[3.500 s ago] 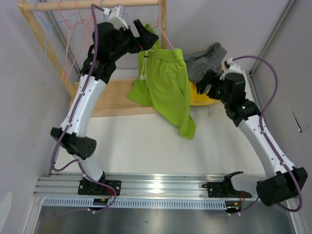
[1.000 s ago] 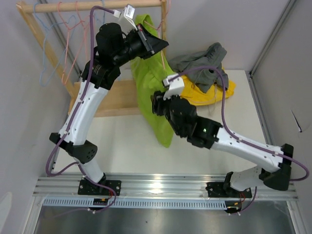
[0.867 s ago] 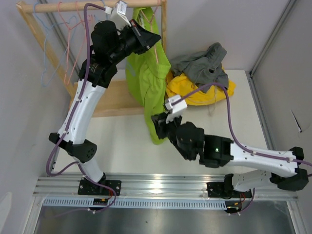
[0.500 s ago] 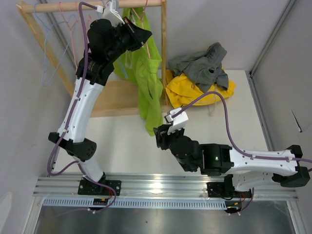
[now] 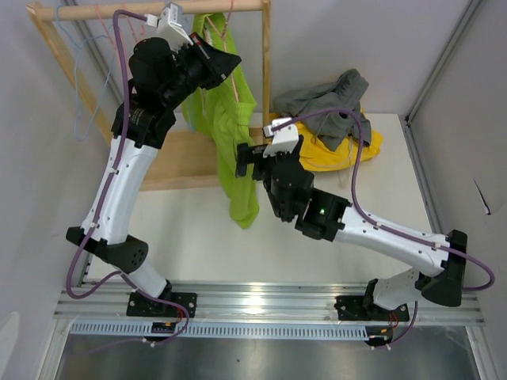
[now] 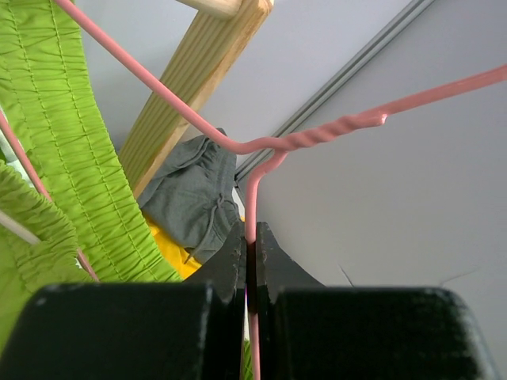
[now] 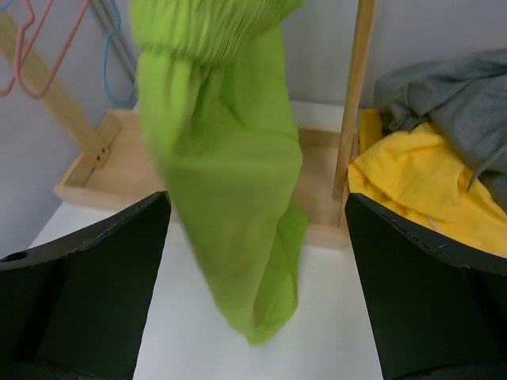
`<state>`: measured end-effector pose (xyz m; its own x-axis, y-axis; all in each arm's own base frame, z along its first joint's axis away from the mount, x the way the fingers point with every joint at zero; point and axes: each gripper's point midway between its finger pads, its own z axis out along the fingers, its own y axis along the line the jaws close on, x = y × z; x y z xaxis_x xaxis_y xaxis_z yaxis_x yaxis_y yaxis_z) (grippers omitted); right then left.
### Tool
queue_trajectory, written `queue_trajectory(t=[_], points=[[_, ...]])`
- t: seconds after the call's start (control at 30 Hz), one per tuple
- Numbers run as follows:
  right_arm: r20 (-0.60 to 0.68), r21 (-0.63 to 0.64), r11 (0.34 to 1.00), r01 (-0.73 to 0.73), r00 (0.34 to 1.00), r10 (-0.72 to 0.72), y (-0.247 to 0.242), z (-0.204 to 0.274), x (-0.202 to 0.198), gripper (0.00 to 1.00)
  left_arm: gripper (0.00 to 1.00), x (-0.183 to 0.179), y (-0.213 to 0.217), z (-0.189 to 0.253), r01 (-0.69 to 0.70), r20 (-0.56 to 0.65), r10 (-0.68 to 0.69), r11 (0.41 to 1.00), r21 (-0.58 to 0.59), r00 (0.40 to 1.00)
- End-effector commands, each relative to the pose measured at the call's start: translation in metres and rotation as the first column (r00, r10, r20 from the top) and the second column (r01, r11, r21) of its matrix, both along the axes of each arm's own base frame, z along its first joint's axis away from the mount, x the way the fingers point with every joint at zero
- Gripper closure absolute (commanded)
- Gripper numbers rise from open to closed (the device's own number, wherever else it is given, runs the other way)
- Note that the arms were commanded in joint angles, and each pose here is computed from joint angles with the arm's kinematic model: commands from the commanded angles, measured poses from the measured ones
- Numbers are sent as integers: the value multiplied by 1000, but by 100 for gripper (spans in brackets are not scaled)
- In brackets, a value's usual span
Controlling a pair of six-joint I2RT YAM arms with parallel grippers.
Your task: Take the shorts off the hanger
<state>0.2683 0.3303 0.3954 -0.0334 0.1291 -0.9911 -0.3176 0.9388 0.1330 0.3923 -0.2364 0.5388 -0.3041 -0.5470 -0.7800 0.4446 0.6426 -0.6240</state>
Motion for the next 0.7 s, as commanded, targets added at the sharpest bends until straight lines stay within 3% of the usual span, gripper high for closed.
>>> queue_trajectory(t=[0.0, 0.1, 0.13, 0.23, 0.4, 0.57, 0.6, 0.63, 0.67], points=[[75, 95, 995, -17, 997, 10, 10, 31, 27, 5, 100, -39, 14, 74, 43, 220, -22, 995, -90, 975], [55, 111, 994, -6, 998, 0, 21, 24, 46, 32, 100, -44, 16, 80, 44, 236, -20, 995, -95, 972], [47, 106, 994, -6, 999, 1, 25, 19, 49, 53, 100, -43, 16, 79, 41, 236, -18, 995, -90, 972], [14, 117, 993, -17, 1000, 15, 31, 10, 41, 70, 100, -44, 19, 84, 32, 246, -12, 997, -77, 969], [-36, 120, 992, -45, 998, 50, 34, -14, 3, 77, 100, -40, 25, 91, 13, 257, 6, 997, -71, 966], [-65, 140, 989, -58, 996, 68, 32, -24, -16, 73, 100, -37, 29, 89, 5, 254, 15, 997, -80, 967], [-66, 135, 989, -56, 996, 66, 31, -26, -16, 78, 100, -36, 29, 87, 6, 249, 15, 997, -82, 968], [-66, 134, 990, -49, 996, 58, 29, -27, -16, 93, 100, -37, 29, 87, 9, 248, 13, 996, -86, 969], [-64, 132, 990, -43, 997, 52, 28, -27, -14, 98, 100, -38, 29, 89, 11, 253, 12, 996, -89, 967]])
